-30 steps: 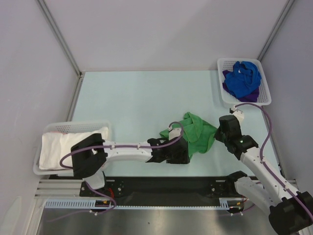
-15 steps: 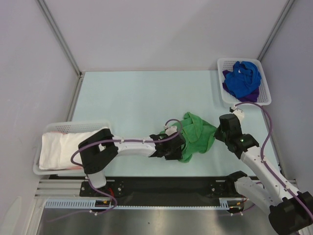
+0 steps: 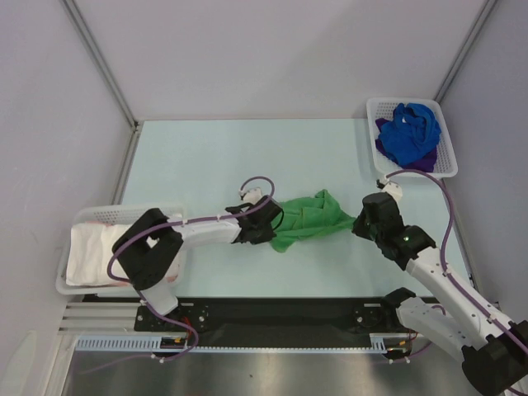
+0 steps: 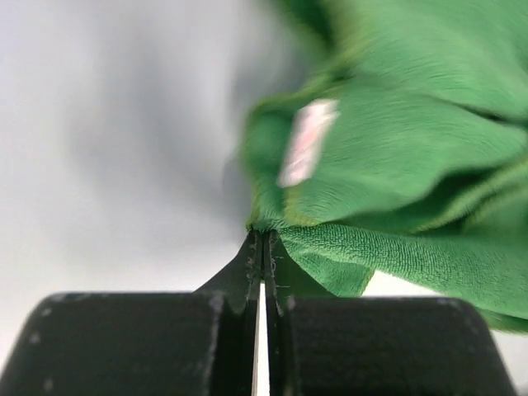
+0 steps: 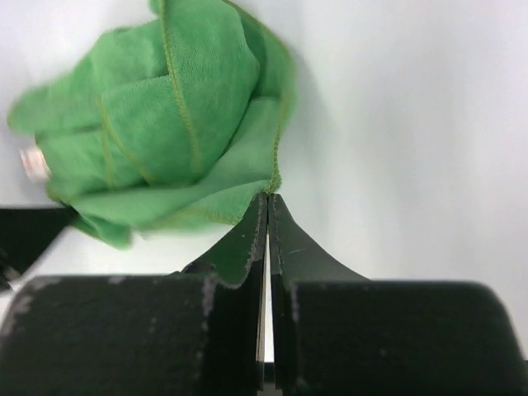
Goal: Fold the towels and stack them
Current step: Flatten out the crumpled towel
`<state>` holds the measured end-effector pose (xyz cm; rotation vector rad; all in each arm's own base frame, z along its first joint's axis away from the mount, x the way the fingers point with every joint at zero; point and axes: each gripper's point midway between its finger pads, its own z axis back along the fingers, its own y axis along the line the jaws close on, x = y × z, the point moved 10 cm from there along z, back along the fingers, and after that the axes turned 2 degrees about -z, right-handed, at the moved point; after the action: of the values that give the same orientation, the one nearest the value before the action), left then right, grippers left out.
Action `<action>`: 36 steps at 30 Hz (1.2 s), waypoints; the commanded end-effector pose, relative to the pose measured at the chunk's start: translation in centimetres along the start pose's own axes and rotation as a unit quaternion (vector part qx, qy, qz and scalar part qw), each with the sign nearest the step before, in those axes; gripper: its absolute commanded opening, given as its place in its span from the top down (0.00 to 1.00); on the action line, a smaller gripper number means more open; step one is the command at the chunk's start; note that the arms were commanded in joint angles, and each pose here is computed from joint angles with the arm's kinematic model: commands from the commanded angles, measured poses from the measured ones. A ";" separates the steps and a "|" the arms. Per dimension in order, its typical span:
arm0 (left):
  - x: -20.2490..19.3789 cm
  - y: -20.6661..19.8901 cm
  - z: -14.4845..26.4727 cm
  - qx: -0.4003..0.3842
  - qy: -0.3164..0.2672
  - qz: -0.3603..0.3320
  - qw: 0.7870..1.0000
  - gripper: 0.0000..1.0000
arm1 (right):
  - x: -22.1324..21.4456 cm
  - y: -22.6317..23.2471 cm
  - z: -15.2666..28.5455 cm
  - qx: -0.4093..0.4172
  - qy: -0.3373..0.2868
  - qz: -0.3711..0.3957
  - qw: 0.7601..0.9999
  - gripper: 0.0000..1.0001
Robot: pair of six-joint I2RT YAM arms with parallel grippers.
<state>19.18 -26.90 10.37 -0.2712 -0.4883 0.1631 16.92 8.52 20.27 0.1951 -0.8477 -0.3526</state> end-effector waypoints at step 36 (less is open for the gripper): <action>-2.2 3.1 2.3 0.004 -0.018 0.012 1.000 0.46 | -4.1 0.2 0.2 0.050 0.029 -0.012 0.998 1.00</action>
<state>15.04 -23.01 10.40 -0.2455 -0.5050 0.1261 14.05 10.04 17.48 0.2965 -0.7809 -0.3075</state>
